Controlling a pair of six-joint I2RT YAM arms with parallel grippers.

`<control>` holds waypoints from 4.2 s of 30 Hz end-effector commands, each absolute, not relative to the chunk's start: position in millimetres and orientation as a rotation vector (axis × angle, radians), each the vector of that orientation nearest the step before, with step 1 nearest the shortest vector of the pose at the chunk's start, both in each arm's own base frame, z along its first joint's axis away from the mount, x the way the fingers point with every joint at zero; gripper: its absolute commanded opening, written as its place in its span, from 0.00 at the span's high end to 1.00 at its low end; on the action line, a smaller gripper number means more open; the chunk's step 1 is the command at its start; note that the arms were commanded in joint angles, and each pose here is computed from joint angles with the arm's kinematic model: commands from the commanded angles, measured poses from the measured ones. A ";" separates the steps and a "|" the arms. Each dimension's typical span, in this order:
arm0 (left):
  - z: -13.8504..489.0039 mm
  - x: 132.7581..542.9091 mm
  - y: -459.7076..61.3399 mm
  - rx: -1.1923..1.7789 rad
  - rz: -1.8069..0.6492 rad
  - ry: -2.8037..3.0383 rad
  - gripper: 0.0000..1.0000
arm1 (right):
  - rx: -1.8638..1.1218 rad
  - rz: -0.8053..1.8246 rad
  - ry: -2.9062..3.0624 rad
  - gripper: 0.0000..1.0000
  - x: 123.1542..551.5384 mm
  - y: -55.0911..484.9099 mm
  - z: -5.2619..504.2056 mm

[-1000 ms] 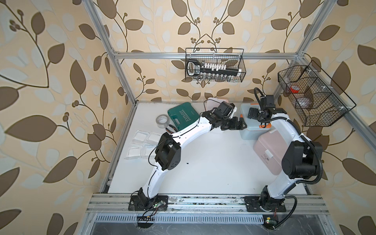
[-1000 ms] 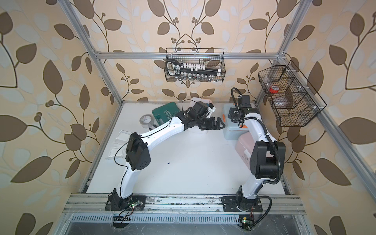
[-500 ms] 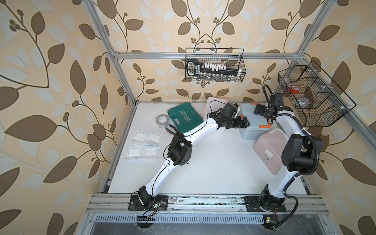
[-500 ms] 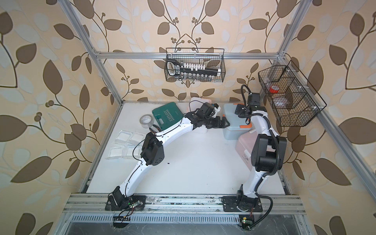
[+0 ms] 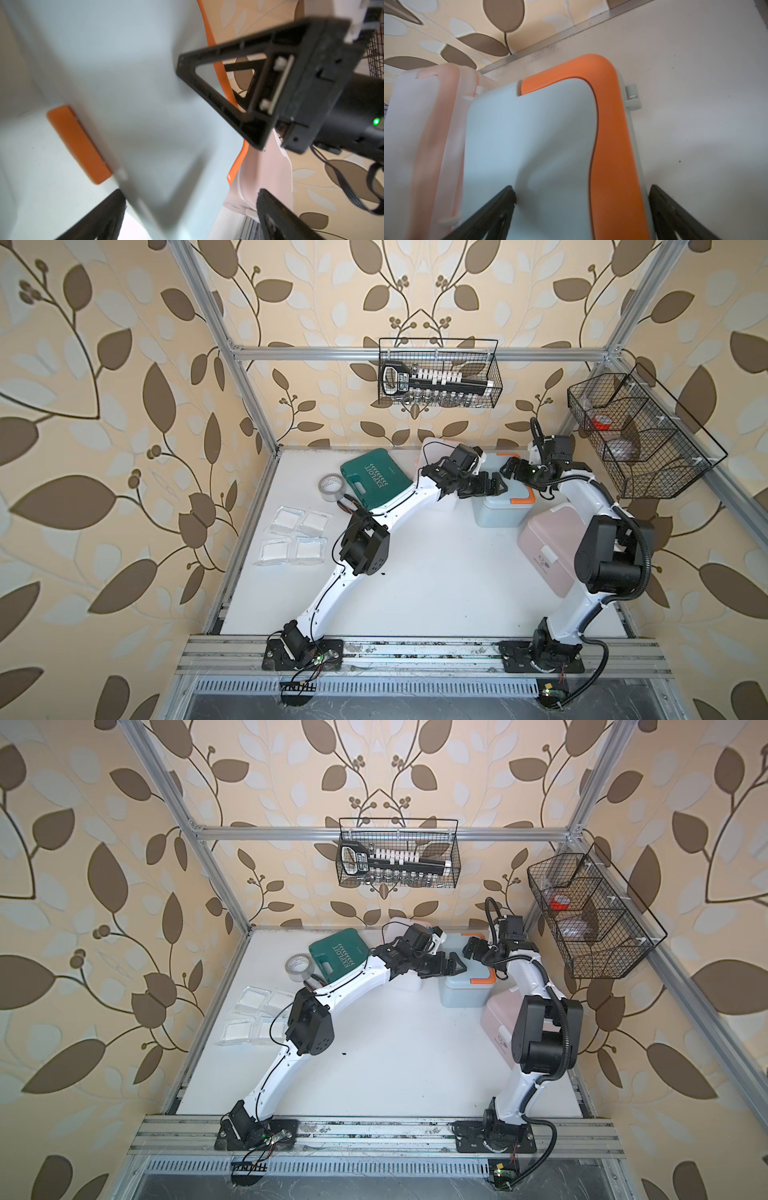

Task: Open first aid kits and take out gauze
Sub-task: Move the first aid kit to the center of the board, then open the fastener of the first aid kit.

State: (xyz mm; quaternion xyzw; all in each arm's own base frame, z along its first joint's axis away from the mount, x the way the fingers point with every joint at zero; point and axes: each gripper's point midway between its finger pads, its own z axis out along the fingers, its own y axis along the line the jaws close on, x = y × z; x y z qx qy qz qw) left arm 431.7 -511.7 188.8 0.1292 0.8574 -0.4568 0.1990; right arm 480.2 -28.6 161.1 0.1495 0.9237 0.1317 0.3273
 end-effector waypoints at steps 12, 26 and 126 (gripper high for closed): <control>218.5 357.5 -467.3 0.382 -1.298 2.443 0.01 | 0.191 0.555 2.620 0.06 360.0 87.6 160.0; 220.9 238.0 -432.0 0.413 -1.325 2.468 0.01 | 0.094 0.491 2.703 0.04 259.3 129.8 155.4; 203.2 229.8 -360.4 0.007 -2.128 2.065 0.11 | -0.195 0.338 2.792 0.65 208.8 169.8 132.2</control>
